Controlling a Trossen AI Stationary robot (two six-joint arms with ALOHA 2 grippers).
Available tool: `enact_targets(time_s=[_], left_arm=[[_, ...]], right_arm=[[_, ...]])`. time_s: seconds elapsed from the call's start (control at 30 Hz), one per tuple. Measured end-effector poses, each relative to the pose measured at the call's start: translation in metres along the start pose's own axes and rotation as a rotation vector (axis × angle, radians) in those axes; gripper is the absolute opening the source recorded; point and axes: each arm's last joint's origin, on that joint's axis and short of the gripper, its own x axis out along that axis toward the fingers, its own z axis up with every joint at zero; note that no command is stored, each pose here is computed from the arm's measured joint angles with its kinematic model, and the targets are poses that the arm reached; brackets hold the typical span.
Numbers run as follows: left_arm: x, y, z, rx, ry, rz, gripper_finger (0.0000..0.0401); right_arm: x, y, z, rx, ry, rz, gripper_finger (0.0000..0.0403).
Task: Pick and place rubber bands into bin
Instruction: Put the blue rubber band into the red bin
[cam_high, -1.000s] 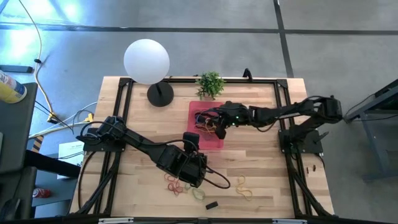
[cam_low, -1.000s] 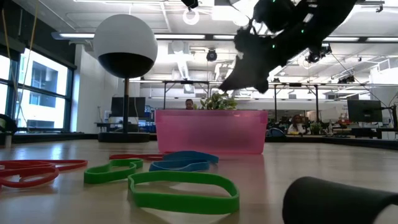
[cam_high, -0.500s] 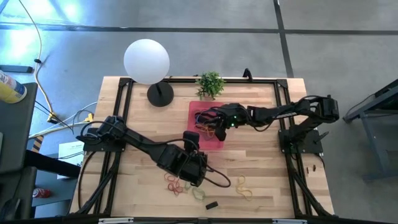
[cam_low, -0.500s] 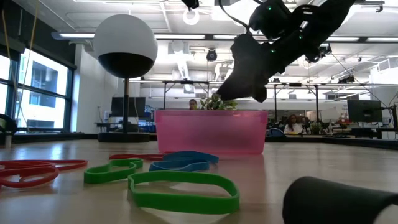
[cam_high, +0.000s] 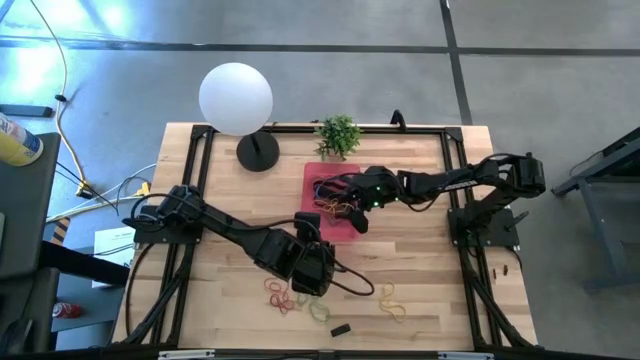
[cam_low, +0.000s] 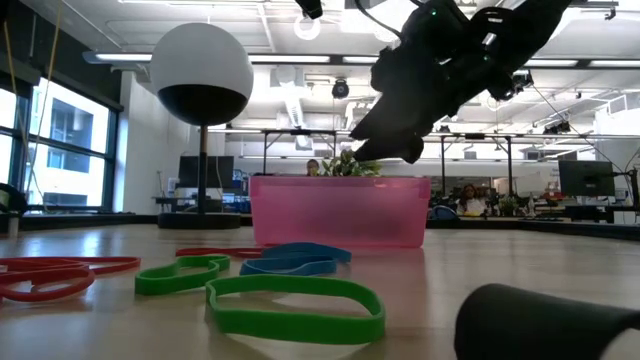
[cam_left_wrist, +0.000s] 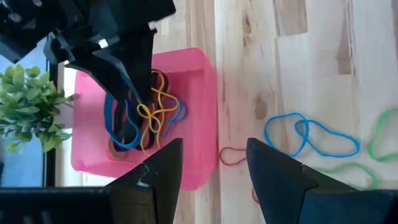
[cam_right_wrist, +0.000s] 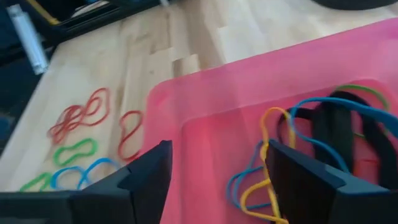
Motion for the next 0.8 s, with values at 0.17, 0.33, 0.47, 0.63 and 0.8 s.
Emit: enact_targets(time_s=[0.17, 0.33, 0.47, 0.63, 0.8], left_arm=[[0.0, -0.001, 0.0, -0.03, 0.009, -0.031, 0.0166], [0.0, -0.002, -0.001, -0.039, 0.019, -0.045, 0.0166], [-0.001, -0.002, -0.003, -0.03, 0.036, -0.045, 0.0166], [-0.001, -0.001, -0.009, 0.006, 0.096, -0.072, 0.0166], [-0.003, -0.004, -0.012, 0.089, 0.121, -0.088, 0.0166]], right_arm=[[0.0, 0.003, -0.001, -0.018, 0.024, 0.104, 0.0252], [0.0, 0.004, 0.0, -0.042, 0.022, 0.126, 0.0252], [0.0, 0.004, 0.0, -0.044, 0.014, 0.124, 0.0252], [-0.005, 0.011, 0.001, -0.048, 0.025, 0.142, 0.0252], [-0.02, 0.036, -0.002, -0.075, 0.088, 0.196, 0.0252]])
